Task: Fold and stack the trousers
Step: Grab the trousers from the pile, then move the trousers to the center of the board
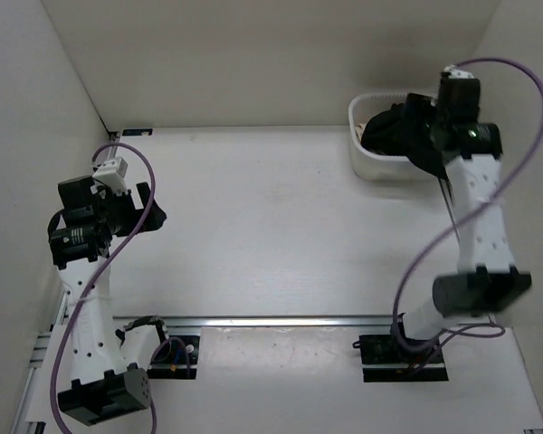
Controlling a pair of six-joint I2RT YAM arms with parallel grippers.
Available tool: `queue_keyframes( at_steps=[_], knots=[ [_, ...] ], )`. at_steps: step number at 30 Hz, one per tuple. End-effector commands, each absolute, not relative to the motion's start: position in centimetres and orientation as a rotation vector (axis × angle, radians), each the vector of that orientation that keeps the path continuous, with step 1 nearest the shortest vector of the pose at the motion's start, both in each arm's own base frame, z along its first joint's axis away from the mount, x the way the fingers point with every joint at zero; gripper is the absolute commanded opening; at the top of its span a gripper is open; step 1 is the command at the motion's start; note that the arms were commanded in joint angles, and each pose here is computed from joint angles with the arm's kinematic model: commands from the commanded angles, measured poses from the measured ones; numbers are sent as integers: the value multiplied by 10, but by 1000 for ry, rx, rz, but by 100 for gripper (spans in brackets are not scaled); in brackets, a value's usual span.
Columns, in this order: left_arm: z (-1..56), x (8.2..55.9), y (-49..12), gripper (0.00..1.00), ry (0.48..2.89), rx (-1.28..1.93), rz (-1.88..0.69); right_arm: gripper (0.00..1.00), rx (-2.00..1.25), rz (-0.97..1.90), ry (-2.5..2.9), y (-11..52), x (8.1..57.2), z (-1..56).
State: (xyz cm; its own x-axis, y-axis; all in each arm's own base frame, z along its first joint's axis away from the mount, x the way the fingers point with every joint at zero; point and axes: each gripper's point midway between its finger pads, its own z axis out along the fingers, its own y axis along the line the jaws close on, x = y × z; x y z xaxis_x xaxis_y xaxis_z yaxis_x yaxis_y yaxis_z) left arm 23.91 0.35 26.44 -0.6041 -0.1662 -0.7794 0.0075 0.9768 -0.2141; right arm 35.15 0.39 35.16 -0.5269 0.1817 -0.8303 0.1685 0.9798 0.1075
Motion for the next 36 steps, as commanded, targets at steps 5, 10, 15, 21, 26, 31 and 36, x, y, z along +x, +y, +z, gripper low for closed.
queue_keyframes(
  at_steps=[5, 10, 15, 21, 26, 31, 36],
  knots=[
    [257, 255, 1, 100, 2200, -90, -295, 99, 337, -221, 2060, -32, 572, 302],
    [241, 265, 20, 100, 2267, -157, -206, 99, 441, -175, 2102, -44, 627, 202],
    [235, 268, 35, 100, 2285, -202, -118, 24, 416, -128, 2105, -36, 635, 197],
    [255, 266, 20, 100, 2215, -140, -196, 0, 356, 19, 1843, -1, 583, 355],
    [254, 259, -6, 100, 2180, -59, -345, 0, 176, 286, 1556, 88, 487, 506],
    [264, 255, -18, 100, 2136, -8, -409, 0, -11, 784, 1345, 223, 402, 593],
    [286, 268, -6, 100, 2084, -13, -314, 0, 61, 1139, 1515, 305, 408, 546]
  ],
)
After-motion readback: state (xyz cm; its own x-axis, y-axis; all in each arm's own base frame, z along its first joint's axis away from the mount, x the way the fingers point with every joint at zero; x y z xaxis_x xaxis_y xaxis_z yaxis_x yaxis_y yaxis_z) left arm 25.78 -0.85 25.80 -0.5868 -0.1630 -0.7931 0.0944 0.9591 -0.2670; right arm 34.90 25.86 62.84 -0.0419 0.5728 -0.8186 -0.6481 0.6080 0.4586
